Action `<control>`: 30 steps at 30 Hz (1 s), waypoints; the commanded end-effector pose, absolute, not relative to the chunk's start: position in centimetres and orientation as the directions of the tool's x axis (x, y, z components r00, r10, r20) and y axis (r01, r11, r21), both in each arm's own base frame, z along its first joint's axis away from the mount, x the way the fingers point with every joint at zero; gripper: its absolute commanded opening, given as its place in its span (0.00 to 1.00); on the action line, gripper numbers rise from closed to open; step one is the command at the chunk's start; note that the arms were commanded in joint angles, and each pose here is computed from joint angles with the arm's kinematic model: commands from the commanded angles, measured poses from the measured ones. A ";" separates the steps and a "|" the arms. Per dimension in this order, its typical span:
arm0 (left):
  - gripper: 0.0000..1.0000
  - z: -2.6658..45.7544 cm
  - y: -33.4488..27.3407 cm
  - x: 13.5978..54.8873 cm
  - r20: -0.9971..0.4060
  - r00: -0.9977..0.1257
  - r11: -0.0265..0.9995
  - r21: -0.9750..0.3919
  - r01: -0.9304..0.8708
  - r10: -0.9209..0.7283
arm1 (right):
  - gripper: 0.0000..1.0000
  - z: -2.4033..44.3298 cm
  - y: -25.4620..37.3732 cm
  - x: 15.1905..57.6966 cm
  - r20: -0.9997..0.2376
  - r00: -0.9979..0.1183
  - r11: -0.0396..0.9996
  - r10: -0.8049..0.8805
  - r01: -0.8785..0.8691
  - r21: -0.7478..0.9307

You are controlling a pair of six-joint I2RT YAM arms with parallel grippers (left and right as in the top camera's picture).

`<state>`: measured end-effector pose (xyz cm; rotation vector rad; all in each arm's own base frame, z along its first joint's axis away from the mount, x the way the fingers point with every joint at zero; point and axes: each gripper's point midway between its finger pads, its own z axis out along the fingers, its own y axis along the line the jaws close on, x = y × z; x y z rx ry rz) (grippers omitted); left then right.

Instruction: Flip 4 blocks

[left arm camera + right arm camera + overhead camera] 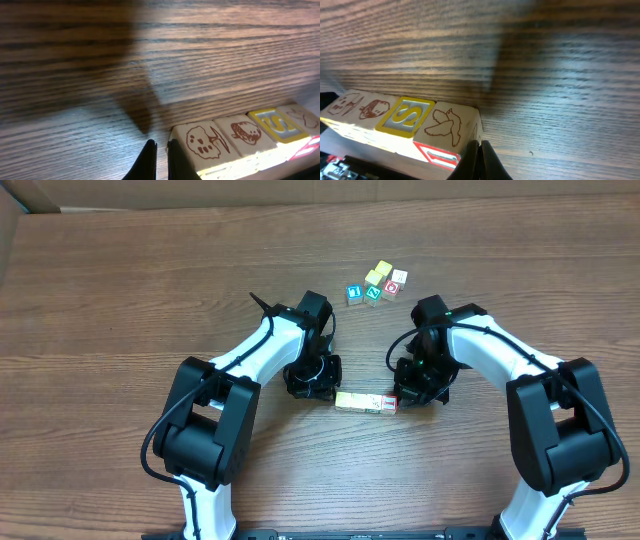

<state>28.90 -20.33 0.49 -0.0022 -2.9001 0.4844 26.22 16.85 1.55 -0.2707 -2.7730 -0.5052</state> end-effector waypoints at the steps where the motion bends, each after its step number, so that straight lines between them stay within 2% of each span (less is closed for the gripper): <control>1: 0.04 -0.1 -20.9 28.3 0.226 -0.973 0.938 -0.343 -0.041 0.040 | 0.04 2.4 18.7 25.7 0.338 -0.932 0.905 0.128 0.249 0.345; 30: 0.04 -0.1 -21.4 30.0 0.147 -0.987 0.927 -0.376 0.002 0.062 | 0.04 2.4 21.0 24.0 0.379 -0.910 0.909 0.167 0.291 0.300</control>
